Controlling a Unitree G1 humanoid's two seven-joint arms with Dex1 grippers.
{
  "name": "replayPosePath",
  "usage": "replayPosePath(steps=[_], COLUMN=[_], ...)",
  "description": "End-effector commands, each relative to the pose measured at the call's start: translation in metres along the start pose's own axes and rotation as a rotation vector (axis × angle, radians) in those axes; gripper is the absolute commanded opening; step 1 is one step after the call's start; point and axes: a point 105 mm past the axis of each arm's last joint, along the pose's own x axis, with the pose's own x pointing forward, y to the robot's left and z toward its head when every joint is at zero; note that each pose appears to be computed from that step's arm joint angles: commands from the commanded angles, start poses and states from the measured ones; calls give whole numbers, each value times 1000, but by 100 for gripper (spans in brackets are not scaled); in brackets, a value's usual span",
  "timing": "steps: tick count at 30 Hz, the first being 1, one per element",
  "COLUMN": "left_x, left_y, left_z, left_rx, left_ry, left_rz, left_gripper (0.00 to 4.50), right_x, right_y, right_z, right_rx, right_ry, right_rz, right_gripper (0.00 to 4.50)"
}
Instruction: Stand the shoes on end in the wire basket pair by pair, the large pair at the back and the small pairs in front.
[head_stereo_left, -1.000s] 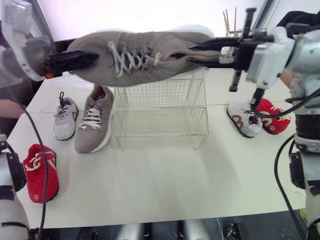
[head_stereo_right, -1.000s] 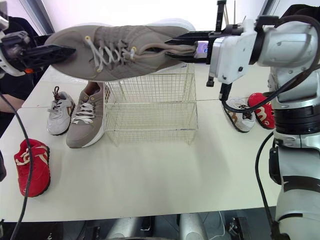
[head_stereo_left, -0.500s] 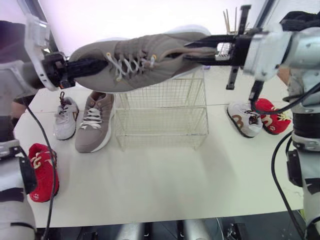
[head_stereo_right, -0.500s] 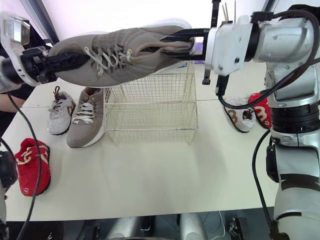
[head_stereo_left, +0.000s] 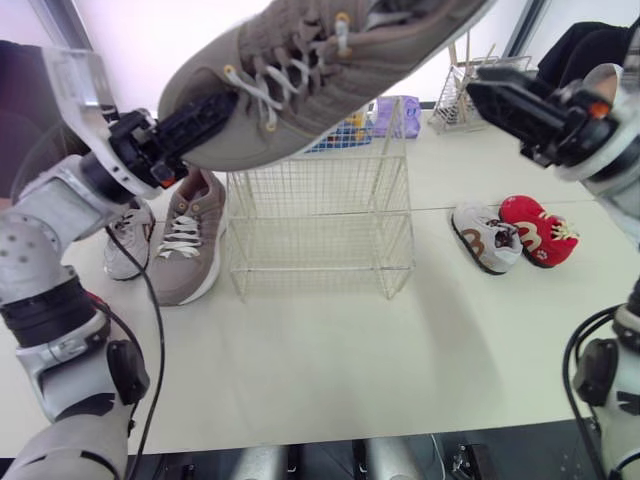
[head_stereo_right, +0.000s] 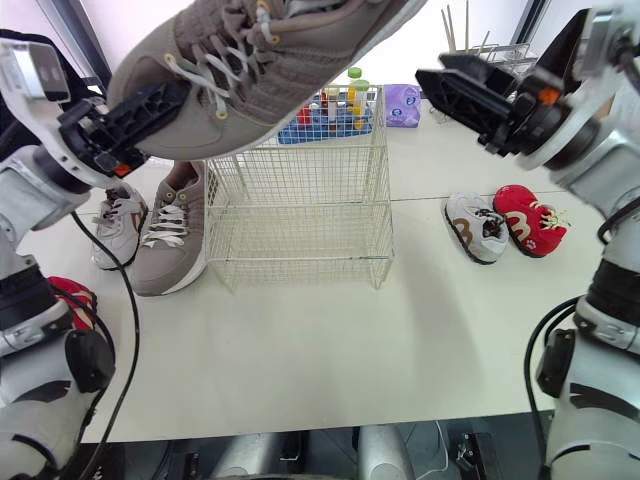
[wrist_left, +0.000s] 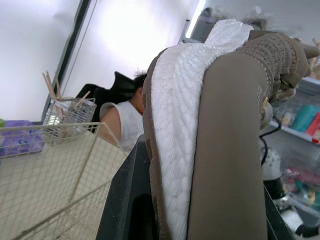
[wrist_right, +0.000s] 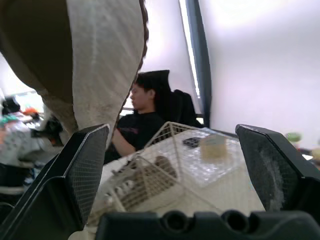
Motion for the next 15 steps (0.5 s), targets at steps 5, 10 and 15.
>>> replayPosePath(steps=[5, 10, 15], left_x=[8, 12, 12], left_y=[-15, -12, -12], left_z=[8, -1, -8], left_rx=[9, -51, -91], left_ry=[-106, -132, -139], left_rz=[-44, -33, -22], left_gripper=[66, 66, 66], right_x=[31, 58, 67], right_y=[33, 48, 49], right_z=[3, 18, 25], right_rx=[30, 40, 36], right_ry=[-113, -209, -238], right_rz=[159, 258, 274], right_gripper=[441, 441, 441])
